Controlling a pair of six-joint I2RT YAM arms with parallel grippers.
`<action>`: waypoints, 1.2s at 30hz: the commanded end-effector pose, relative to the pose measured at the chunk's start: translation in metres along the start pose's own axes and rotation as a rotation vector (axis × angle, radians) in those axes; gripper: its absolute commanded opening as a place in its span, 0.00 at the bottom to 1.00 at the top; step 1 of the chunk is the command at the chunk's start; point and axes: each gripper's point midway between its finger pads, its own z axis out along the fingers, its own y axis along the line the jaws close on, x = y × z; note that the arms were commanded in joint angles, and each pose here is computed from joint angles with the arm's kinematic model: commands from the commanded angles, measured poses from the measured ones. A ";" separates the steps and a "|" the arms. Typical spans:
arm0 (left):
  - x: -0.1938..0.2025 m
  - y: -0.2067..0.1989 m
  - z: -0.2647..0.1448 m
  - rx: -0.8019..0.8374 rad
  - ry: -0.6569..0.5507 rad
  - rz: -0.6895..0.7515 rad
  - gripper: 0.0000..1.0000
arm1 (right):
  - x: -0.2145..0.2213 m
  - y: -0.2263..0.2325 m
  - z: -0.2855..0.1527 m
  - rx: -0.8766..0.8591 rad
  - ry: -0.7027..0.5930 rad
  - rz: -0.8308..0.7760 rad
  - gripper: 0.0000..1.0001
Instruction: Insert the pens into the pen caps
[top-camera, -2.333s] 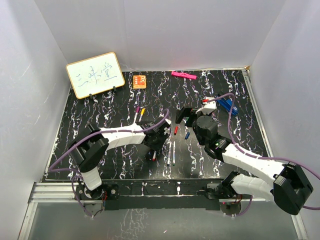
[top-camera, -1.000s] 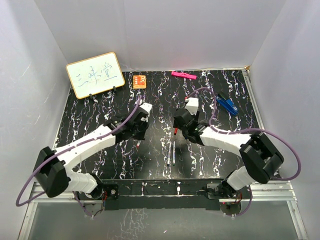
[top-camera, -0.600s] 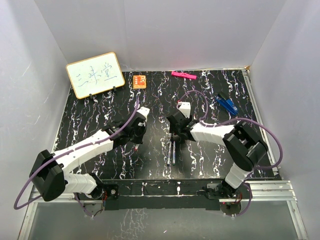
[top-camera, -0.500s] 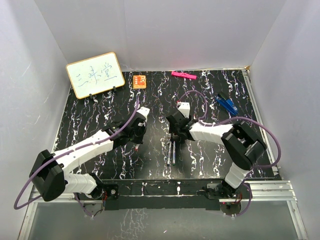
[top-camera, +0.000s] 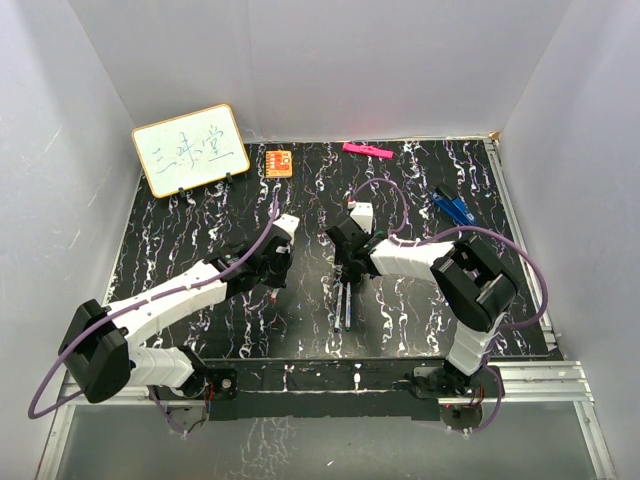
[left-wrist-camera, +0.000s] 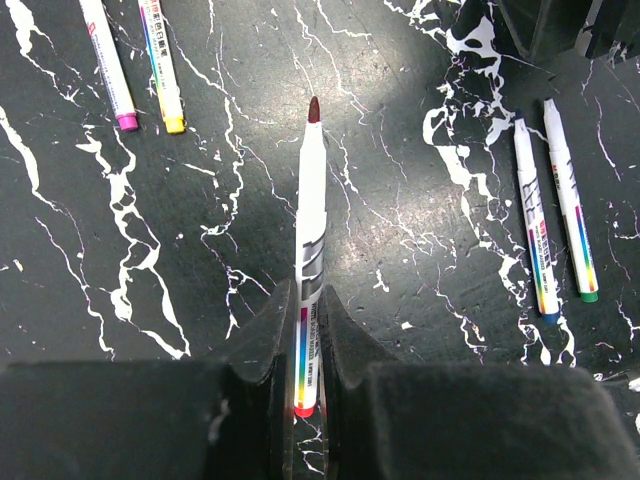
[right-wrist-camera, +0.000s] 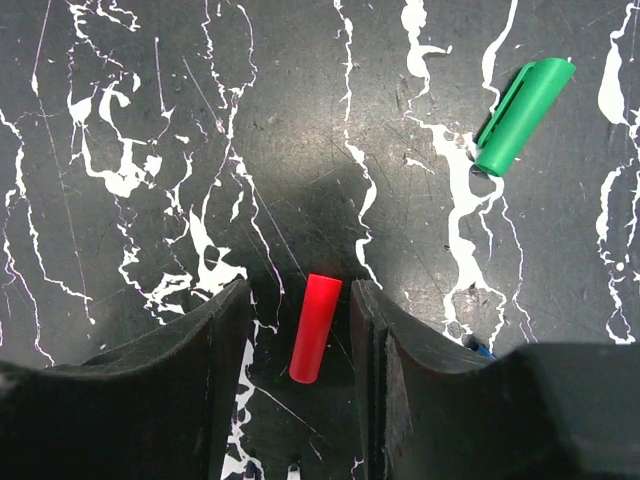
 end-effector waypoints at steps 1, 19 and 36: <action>-0.009 0.004 -0.003 -0.012 -0.032 -0.012 0.00 | 0.006 0.000 -0.004 0.016 0.032 0.009 0.42; -0.013 0.004 -0.004 -0.015 -0.048 -0.019 0.00 | 0.046 -0.002 -0.007 0.071 0.131 -0.065 0.23; -0.011 -0.006 0.003 0.032 -0.031 -0.024 0.00 | -0.011 0.016 -0.019 0.006 -0.026 -0.056 0.00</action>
